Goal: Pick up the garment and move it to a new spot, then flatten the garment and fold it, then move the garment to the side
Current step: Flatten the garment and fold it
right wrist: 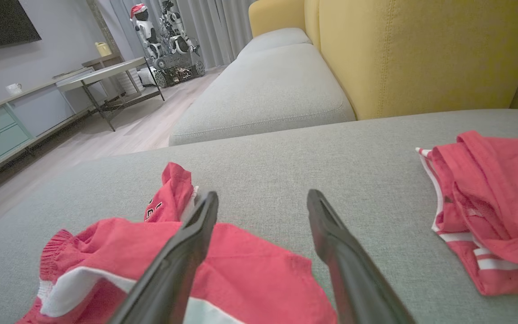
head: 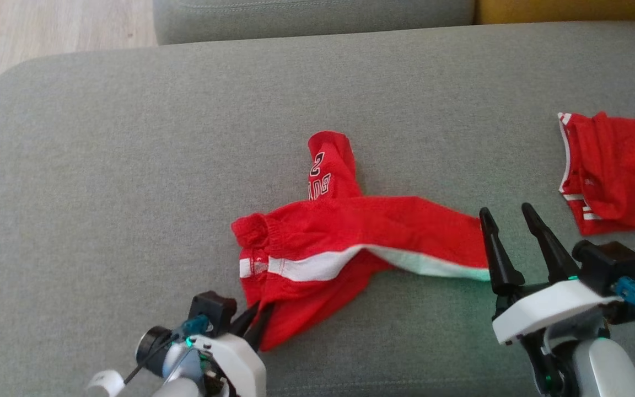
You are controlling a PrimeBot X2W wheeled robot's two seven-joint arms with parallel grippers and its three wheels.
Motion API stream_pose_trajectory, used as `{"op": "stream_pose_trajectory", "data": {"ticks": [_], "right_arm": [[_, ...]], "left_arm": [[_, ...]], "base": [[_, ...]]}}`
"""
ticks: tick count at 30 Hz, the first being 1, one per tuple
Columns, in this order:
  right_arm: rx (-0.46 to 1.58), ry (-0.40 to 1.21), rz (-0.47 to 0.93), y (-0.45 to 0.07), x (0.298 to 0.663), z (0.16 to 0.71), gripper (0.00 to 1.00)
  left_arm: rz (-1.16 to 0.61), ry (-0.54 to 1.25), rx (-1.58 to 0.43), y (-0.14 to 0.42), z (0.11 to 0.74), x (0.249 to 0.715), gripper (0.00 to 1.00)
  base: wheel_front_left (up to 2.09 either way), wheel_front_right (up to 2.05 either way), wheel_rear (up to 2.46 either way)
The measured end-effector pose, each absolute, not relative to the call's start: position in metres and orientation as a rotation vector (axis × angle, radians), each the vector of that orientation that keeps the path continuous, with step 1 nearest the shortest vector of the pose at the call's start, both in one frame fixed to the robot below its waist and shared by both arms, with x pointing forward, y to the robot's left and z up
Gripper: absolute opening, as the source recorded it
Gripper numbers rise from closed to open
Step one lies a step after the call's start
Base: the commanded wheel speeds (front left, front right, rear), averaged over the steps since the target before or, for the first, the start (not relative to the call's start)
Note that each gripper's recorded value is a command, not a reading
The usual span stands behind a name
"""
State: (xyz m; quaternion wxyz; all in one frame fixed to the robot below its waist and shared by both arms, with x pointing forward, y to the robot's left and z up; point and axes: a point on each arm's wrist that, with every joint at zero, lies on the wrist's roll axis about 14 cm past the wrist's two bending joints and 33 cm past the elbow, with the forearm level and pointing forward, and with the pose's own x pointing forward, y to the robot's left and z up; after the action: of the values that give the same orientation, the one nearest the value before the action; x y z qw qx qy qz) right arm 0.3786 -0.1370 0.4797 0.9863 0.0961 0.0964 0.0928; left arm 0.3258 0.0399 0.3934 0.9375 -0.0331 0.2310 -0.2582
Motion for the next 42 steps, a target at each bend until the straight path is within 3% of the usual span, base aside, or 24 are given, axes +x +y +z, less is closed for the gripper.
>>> {"op": "stream_pose_trajectory", "data": {"ticks": [5,7,17,26,33,42], "right_arm": [[0.195,0.220,0.176,-0.140,0.377,0.472,1.00],[0.196,0.216,0.174,-0.141,0.377,0.474,1.00],[0.177,0.158,0.171,-0.144,0.376,0.493,1.00],[0.140,0.106,0.185,-0.141,0.371,0.510,1.00],[0.099,0.114,0.188,-0.140,0.356,0.507,1.00],[0.097,0.112,0.183,-0.141,0.348,0.508,1.00]], "left_arm": [[-0.484,0.476,-0.090,0.046,0.393,0.328,0.00],[-0.445,0.466,-0.113,0.050,0.395,0.332,1.00],[-0.305,0.222,-0.208,0.069,0.451,0.356,1.00],[-0.146,-0.054,-0.142,0.116,0.521,0.370,1.00],[-0.041,-0.043,-0.091,0.154,0.515,0.348,1.00],[-0.037,-0.014,-0.082,0.158,0.508,0.335,1.00]], "base": [[0.00,0.00,0.00],[0.00,0.00,0.00],[0.00,0.00,0.00],[0.00,0.00,0.00],[0.00,0.00,0.00],[0.00,0.00,0.00]]}}
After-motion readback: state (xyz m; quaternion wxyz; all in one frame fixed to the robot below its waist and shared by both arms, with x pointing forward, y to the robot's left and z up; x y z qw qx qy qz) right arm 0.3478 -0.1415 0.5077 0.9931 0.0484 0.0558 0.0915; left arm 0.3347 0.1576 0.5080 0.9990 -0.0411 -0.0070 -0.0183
